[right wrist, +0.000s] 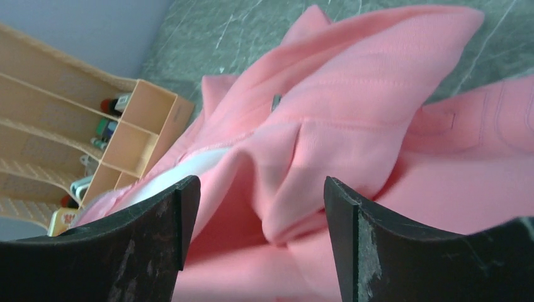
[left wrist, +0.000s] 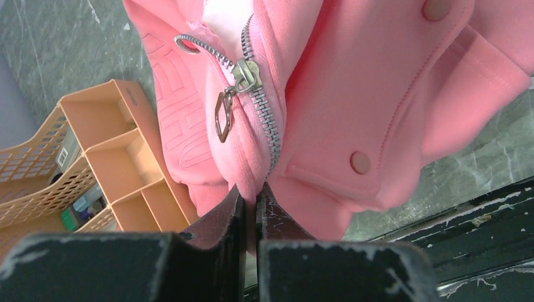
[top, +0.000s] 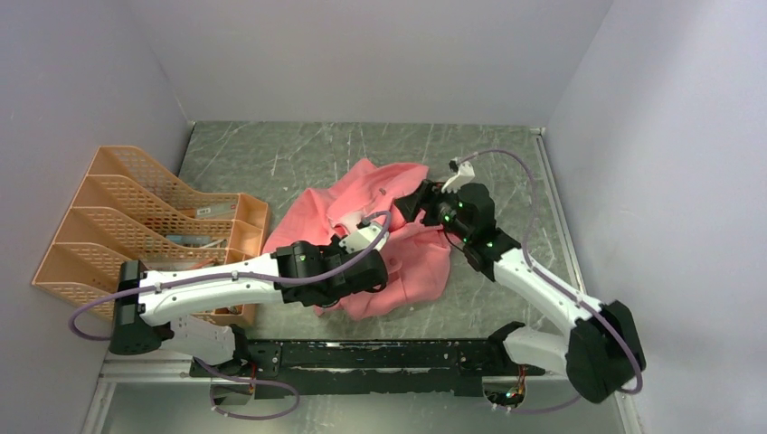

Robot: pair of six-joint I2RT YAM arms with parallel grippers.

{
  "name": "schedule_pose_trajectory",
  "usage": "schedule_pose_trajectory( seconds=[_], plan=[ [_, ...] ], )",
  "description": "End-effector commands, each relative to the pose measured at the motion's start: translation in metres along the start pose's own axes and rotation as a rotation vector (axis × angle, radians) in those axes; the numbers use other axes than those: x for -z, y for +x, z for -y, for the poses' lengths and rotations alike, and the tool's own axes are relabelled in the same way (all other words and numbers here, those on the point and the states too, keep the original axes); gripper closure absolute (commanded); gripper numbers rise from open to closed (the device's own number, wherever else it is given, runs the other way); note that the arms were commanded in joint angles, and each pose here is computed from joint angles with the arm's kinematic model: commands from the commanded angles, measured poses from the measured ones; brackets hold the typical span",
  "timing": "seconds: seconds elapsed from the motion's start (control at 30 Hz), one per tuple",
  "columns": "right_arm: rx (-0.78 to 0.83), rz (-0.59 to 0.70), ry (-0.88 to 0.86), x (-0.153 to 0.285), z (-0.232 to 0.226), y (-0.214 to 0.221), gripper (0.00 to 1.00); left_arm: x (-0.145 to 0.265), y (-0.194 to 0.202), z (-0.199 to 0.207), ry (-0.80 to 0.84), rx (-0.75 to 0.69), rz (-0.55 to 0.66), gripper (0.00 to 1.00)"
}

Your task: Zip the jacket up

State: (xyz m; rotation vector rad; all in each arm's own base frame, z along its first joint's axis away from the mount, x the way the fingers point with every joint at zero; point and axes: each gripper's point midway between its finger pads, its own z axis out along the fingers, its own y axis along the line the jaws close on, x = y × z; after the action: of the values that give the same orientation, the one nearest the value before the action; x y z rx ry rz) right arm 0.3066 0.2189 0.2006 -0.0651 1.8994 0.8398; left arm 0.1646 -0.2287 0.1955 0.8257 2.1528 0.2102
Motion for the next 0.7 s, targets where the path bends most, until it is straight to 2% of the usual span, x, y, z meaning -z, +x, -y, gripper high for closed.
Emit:
schedule_pose_trajectory(
  seconds=[0.0, 0.17, 0.47, 0.6, 0.67],
  plan=[
    [0.015, 0.084, 0.010, -0.029, -0.005, -0.033, 0.24, 0.001, 0.007, -0.001, -0.019, -0.021, -0.012, 0.92],
    [-0.013, 0.020, 0.039, -0.063, 0.002, -0.025, 0.20, -0.003, 0.010, 0.006, -0.002, 0.004, -0.002, 0.92],
    [-0.047, -0.077, 0.278, -0.093, 0.057, 0.010, 0.19, -0.005, -0.008, 0.032, 0.119, 0.099, 0.073, 0.92],
    [-0.033, -0.160, 0.347, -0.097, 0.079, 0.039, 0.23, -0.011, -0.007, 0.044, 0.142, 0.137, 0.068, 0.92],
    [-0.050, -0.200, 0.383, -0.093, 0.092, 0.060, 0.31, -0.016, -0.006, 0.053, 0.157, 0.165, 0.053, 0.92]
  ],
)
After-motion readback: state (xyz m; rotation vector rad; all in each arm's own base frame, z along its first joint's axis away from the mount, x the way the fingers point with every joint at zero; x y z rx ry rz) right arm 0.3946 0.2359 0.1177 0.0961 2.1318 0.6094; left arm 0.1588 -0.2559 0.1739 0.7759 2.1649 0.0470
